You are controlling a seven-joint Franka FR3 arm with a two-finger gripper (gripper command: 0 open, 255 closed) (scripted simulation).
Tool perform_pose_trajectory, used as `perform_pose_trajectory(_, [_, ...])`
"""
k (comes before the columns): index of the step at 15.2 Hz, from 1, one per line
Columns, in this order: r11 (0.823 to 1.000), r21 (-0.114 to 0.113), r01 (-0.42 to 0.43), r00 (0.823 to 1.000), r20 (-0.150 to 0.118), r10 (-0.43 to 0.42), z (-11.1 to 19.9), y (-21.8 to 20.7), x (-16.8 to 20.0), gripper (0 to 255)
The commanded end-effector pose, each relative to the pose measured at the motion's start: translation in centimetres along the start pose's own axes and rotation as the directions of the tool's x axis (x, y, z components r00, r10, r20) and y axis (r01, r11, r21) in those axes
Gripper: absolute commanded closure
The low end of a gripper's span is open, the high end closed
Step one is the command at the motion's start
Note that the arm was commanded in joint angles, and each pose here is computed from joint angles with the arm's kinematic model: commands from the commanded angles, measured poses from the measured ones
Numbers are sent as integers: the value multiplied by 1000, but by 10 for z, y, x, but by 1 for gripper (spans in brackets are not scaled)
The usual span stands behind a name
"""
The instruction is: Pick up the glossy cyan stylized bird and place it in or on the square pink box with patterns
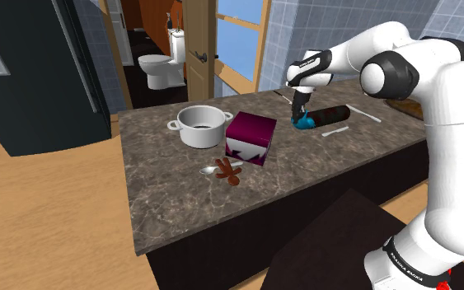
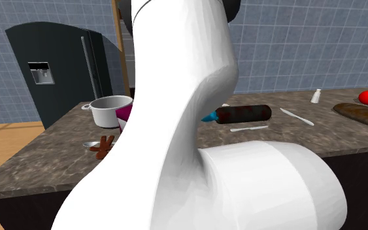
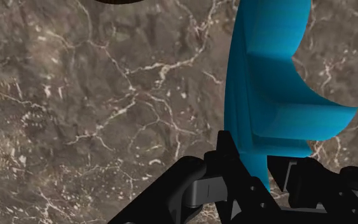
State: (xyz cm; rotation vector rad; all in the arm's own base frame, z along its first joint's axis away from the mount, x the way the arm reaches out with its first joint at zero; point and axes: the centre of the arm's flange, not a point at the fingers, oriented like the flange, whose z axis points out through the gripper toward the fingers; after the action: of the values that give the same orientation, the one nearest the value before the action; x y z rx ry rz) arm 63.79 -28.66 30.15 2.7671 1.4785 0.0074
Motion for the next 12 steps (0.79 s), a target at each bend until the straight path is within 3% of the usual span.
perform_pose_trajectory(1, [1000,0,0,1000,0,0,-11,1,0,255])
perform_pose_trajectory(12, [1000,0,0,1000,0,0,-69,1,1,255])
